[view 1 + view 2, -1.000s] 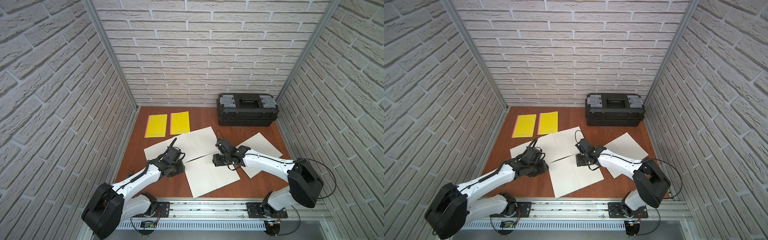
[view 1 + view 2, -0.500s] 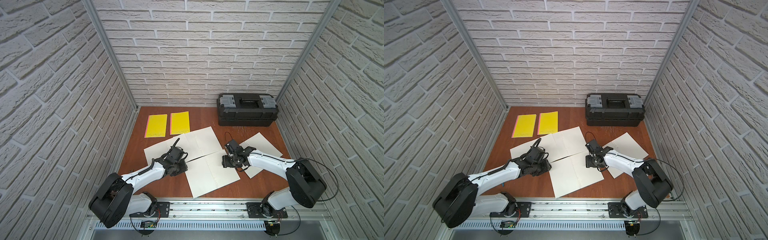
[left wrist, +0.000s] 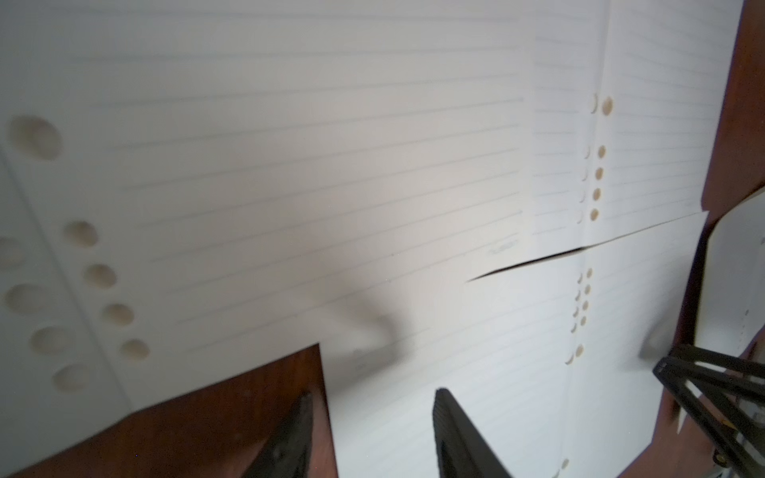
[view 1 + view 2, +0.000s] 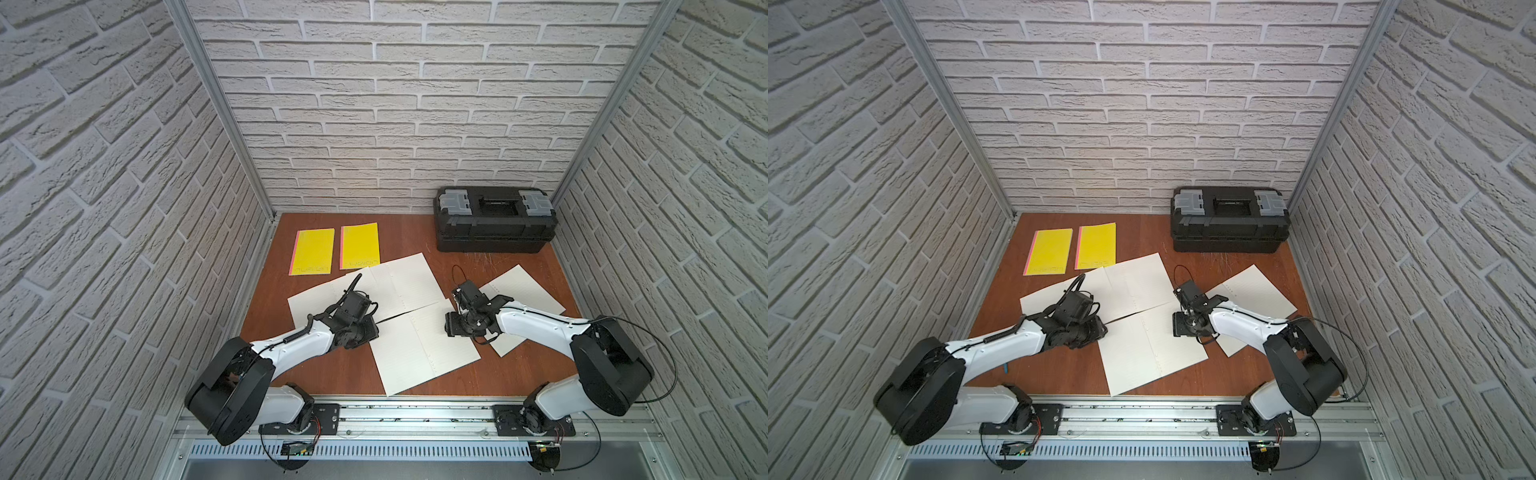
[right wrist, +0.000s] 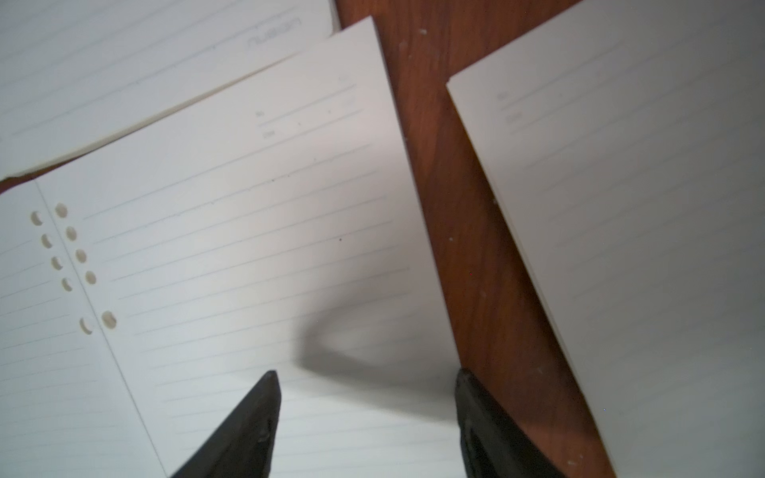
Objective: Close the notebook
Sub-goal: Close the notebook at the center of the board.
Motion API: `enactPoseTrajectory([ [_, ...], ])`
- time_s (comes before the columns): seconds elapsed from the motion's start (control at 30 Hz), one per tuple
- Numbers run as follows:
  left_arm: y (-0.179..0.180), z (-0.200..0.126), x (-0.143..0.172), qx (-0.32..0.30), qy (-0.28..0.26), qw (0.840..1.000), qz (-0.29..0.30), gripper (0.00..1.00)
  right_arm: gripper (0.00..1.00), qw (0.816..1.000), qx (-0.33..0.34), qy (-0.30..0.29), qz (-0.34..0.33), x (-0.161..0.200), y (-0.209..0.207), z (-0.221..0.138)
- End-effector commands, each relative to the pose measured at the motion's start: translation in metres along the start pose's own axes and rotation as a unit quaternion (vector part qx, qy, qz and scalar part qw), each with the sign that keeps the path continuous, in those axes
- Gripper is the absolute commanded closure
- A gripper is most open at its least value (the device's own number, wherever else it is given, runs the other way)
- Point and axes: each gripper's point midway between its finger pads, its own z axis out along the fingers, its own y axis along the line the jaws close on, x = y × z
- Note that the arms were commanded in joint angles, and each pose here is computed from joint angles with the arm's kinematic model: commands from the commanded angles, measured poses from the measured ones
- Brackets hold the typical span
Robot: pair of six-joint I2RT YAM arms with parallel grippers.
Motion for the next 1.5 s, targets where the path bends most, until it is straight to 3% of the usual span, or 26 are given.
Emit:
enactPoseTrajectory([
  [0.0, -0.001, 0.005, 0.005, 0.000, 0.013, 1.000, 0.003, 0.52, 0.32, 1.000, -0.001, -0.008, 0.001, 0.001, -0.004, -0.002],
  [0.4, -0.016, 0.001, 0.012, 0.050, 0.024, 0.998, 0.024, 0.53, 0.33, 1.000, -0.015, 0.004, 0.011, 0.013, -0.006, 0.005],
  [0.8, -0.052, -0.033, 0.000, 0.130, -0.007, 0.990, 0.056, 0.52, 0.34, 0.999, -0.034, 0.009, 0.021, 0.021, -0.003, 0.010],
  [1.47, -0.077, -0.059, -0.007, 0.165, -0.013, 0.983, 0.074, 0.55, 0.34, 0.999, -0.040, 0.005, 0.019, 0.018, 0.000, 0.010],
])
